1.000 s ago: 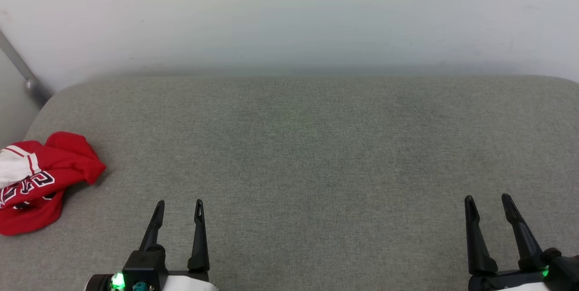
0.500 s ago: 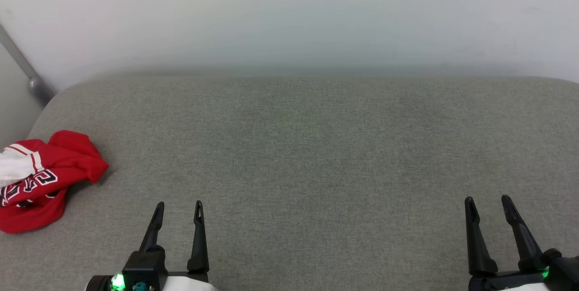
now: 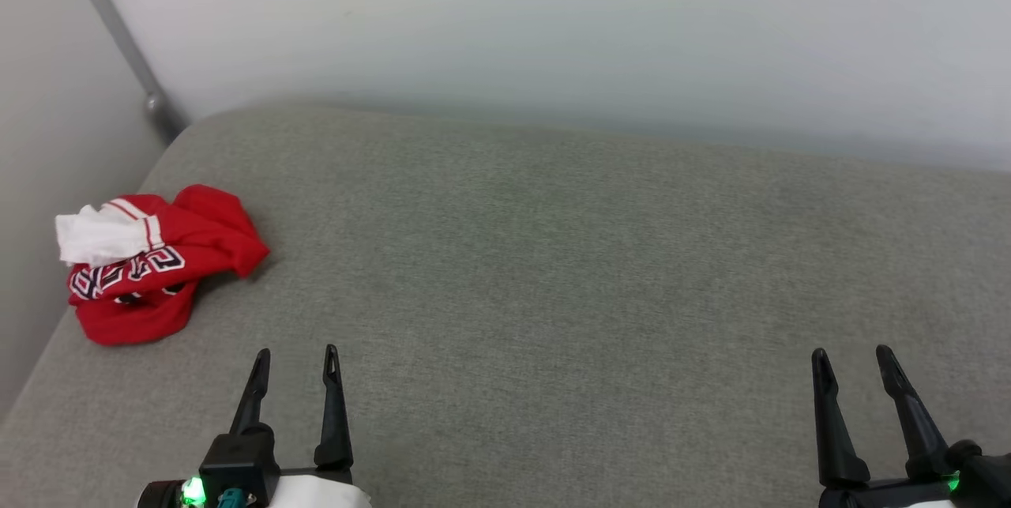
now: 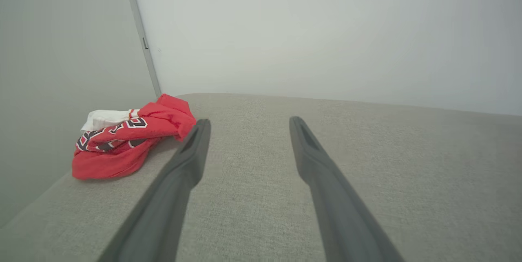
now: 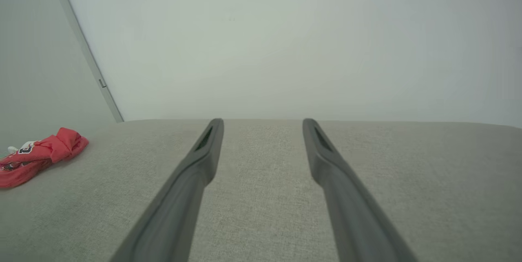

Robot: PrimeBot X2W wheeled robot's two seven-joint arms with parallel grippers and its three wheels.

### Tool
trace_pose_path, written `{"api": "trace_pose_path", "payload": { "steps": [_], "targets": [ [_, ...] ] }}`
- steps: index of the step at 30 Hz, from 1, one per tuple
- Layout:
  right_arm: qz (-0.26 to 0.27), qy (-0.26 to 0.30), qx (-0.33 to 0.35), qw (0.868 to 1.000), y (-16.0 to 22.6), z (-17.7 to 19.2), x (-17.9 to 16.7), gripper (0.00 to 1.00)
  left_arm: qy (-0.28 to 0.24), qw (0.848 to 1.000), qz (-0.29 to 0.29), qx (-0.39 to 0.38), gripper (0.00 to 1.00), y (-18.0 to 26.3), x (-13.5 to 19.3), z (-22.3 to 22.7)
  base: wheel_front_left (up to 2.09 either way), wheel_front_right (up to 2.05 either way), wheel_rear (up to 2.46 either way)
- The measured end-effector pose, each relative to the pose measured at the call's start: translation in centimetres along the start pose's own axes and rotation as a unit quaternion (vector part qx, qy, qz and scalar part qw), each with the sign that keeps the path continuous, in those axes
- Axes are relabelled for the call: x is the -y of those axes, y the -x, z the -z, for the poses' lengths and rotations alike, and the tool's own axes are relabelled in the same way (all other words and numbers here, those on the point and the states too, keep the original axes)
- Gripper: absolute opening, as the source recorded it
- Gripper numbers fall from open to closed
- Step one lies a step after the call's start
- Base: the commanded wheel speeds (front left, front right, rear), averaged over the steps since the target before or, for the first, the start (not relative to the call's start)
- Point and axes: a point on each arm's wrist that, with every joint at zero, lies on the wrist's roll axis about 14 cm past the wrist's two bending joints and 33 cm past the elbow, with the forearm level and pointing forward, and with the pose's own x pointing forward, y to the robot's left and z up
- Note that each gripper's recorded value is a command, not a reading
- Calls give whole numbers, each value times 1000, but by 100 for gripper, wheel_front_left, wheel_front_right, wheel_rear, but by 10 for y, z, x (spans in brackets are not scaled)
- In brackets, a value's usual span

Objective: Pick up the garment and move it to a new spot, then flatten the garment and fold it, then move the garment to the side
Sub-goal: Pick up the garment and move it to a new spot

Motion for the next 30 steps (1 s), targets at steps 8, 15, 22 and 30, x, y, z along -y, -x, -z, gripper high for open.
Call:
{"api": "trace_pose_path", "payload": {
  "steps": [8, 15, 22, 30],
  "targets": [
    [-61, -8, -9, 998, -22, 10, -36, 100, -6, 997, -75, -2, 100, 20, -45, -2, 0, 0, 0],
    [-118, -16, -15, 993, -38, 17, -71, 100, -11, 989, -147, -1, 100, 44, -85, -6, 0, 0, 0],
    [-174, -22, -23, 984, -48, 25, -108, 100, -16, 978, -208, 1, 100, 73, -116, -11, 0, 0, 0],
    [-213, -28, -34, 976, -53, 36, -134, 100, -17, 965, -260, -5, 100, 90, -139, -11, 0, 0, 0]
  ]
}}
